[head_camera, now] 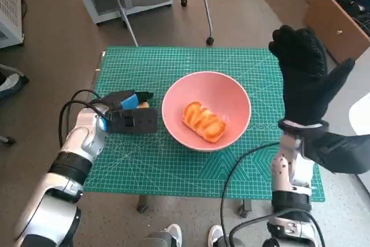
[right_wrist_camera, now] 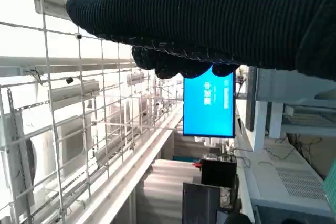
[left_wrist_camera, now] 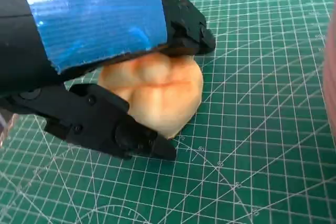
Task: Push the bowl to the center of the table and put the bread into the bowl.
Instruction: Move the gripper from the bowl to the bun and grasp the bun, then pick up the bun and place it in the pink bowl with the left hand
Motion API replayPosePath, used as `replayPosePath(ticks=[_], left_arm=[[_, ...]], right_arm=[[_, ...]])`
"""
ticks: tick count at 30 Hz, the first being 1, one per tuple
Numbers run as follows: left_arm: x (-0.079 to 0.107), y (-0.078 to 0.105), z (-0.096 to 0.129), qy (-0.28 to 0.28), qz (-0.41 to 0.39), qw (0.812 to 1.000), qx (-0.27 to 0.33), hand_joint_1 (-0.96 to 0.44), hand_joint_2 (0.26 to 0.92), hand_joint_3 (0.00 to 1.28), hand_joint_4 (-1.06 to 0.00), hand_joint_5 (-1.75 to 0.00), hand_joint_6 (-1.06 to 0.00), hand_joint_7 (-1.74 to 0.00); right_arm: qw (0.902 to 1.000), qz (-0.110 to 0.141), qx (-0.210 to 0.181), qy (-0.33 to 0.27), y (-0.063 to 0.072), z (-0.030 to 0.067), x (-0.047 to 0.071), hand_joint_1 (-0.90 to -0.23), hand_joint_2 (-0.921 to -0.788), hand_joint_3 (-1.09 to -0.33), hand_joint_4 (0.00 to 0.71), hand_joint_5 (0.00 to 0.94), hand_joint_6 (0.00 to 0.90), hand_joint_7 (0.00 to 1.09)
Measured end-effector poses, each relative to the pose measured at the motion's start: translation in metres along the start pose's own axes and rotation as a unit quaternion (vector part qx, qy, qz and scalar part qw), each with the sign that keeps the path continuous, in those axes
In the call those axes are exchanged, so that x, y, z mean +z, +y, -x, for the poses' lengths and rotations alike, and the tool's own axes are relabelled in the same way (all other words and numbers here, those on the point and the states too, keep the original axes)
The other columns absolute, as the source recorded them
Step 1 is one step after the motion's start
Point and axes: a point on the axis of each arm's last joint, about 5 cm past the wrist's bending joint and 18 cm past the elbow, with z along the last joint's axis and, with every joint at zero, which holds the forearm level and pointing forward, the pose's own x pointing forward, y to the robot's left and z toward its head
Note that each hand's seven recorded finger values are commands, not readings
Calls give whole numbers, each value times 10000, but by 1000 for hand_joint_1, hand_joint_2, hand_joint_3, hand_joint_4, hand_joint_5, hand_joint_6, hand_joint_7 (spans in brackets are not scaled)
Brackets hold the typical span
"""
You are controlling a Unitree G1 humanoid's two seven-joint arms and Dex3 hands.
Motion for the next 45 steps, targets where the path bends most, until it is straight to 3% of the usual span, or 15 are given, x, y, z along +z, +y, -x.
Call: replayPosePath(ticks=[5,15,29,40,43,45], left_arm=[[31,107,67,-249,-55,9992,296,0,920,92,-630,-1309,-646,-1042],[60,214,294,-999,611,9862,1166,2,919,102,-655,-1249,-591,-1157],[408,549,856,-2462,961,9224,2817,3,911,60,-731,-1162,-644,-1111],[729,437,923,-3281,1115,8913,2923,2,906,40,-743,-1153,-701,-1046],[793,376,893,-3475,1141,8839,2916,1,914,62,-693,-1200,-662,-1091],[855,309,842,-3697,1190,8742,2914,-68,918,134,-579,-1177,-579,-1209]], right_arm=[[10000,-9,-13,-1,-1,14,1,-489,-921,-591,372,3,142,553],[10000,-50,-11,-17,12,14,-2,-488,-921,-588,374,4,142,552],[10000,-61,-2,-3,18,15,-9,-478,-921,-587,376,4,144,545],[10000,-66,12,30,23,27,-16,-473,-921,-587,377,3,143,535],[10000,-59,9,39,18,33,-15,-473,-921,-587,377,3,143,534],[10000,-49,4,46,12,38,-12,-474,-921,-588,377,3,143,533]])
